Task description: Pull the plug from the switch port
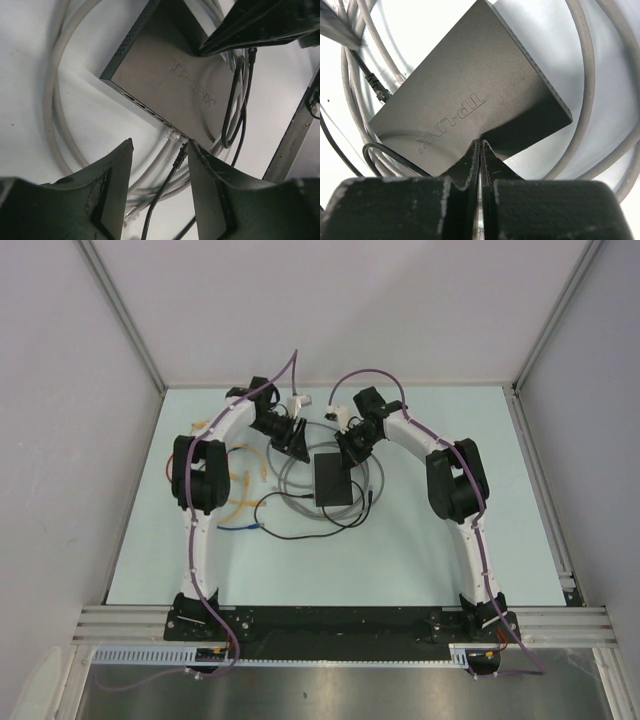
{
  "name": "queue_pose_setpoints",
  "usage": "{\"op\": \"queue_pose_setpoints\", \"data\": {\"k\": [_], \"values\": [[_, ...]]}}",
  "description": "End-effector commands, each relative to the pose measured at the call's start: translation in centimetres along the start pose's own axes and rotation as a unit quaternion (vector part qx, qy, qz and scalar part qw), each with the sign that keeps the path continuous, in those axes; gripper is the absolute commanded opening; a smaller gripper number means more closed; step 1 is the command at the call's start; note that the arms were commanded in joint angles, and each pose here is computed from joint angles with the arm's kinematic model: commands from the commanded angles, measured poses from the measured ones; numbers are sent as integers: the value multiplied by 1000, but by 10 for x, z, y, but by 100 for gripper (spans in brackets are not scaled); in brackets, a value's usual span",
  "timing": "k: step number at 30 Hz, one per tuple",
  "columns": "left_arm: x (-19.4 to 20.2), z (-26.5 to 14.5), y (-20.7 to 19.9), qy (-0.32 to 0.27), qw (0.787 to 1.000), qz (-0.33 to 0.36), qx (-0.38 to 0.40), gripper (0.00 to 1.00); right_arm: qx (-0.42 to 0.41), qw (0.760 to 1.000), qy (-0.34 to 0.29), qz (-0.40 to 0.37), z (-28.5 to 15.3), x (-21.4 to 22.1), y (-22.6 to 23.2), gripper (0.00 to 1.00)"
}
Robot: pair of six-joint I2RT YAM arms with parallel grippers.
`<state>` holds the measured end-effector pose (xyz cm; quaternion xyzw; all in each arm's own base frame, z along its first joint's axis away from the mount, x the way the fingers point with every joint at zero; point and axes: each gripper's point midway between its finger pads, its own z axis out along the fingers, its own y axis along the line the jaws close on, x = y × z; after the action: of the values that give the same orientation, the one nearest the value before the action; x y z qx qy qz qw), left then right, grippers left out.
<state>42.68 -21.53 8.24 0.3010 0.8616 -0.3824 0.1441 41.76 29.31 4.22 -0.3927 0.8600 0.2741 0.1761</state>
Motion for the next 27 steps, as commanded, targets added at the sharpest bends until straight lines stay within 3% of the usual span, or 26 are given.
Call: {"op": "queue_pose_setpoints", "data": {"k": [1, 27], "values": [[3, 9, -10, 0, 999, -6, 48, 52, 46, 987, 150, 41, 22, 93, -24, 1], [59, 51, -14, 87, 984, -77, 132, 45, 51, 986, 154, 41, 24, 94, -26, 2]]}}
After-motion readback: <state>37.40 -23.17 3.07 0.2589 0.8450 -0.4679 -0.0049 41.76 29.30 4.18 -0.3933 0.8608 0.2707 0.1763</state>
